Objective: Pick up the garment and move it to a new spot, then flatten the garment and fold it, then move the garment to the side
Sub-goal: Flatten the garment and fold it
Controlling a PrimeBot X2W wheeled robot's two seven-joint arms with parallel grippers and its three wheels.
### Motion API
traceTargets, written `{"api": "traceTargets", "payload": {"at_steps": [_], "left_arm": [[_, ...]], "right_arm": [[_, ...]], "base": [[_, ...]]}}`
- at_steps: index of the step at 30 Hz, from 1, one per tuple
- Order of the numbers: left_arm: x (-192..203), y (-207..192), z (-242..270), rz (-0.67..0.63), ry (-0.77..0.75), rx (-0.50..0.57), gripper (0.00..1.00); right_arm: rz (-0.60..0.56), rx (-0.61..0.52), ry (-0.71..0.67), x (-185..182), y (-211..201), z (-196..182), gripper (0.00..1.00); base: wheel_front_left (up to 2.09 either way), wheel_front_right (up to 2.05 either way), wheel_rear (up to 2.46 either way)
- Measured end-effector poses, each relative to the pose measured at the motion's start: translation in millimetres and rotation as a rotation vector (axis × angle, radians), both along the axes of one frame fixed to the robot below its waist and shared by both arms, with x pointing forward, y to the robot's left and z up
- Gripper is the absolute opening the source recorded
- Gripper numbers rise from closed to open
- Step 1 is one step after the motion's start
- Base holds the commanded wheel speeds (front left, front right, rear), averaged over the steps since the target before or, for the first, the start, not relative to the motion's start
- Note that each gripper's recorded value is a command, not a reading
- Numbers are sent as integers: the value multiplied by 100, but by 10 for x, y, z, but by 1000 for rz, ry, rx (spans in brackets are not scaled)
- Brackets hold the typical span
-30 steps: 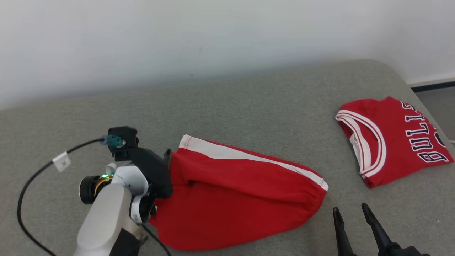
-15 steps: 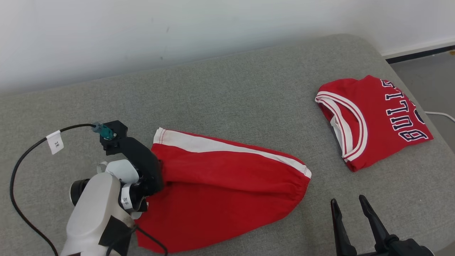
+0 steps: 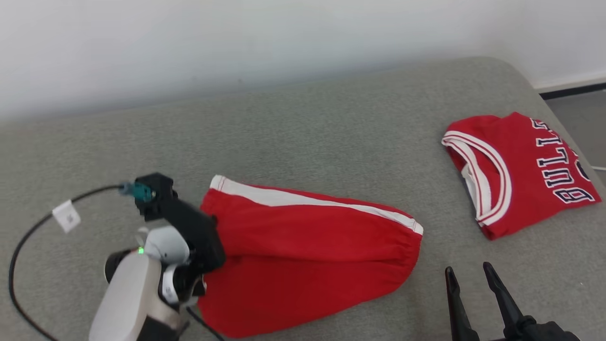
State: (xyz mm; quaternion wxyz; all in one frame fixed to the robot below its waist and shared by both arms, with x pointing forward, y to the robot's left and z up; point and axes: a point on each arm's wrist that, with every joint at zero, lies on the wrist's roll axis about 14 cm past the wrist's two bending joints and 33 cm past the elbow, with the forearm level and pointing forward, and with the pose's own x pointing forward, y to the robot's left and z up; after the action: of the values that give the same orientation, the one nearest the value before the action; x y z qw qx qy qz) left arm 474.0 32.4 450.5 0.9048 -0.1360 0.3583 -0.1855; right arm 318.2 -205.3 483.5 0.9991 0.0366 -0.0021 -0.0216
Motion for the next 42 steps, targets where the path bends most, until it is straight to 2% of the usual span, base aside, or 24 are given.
{"api": "traceTargets", "payload": {"at_steps": [8, 16, 17, 18, 19, 26, 29, 34, 39, 42], "left_arm": [[-460, 250, 38, 97, -79, -120, 0], [-1032, 461, -242, 205, -3, -141, 0], [-1058, 480, -256, 217, -4, -139, 20], [-1071, 466, -240, 207, -20, -140, 77], [-1066, 491, -226, 221, -34, -143, 100], [-1031, 609, -118, 275, -182, -159, 100], [-1001, 762, -34, 338, -284, -163, 100], [-1003, 1080, 229, 408, -569, -101, 100], [-1147, 1240, 179, 406, -630, -24, 100], [-1182, 1376, 319, 418, -693, 26, 100]], "right_arm": [[61, -1, 1, 51, 170, -16, 100], [137, -3, -13, 156, 386, 29, 100], [143, -3, -15, 162, 402, 34, 100], [147, -2, -18, 167, 416, 43, 100], [151, -2, -20, 167, 428, 49, 100], [138, -6, -35, 161, 380, 96, 100], [113, -11, -34, 154, 294, 95, 100], [71, -20, -24, 147, 145, 62, 100], [39, -12, -3, 148, 31, -9, 100], [36, -6, 8, 142, 21, -52, 100]], "base": [[0, 0, 0], [0, 0, 0], [0, 0, 0], [0, 0, 0], [0, 0, 0], [0, 0, 0], [0, 0, 0], [0, 0, 0], [0, 0, 0], [0, 0, 0]]}}
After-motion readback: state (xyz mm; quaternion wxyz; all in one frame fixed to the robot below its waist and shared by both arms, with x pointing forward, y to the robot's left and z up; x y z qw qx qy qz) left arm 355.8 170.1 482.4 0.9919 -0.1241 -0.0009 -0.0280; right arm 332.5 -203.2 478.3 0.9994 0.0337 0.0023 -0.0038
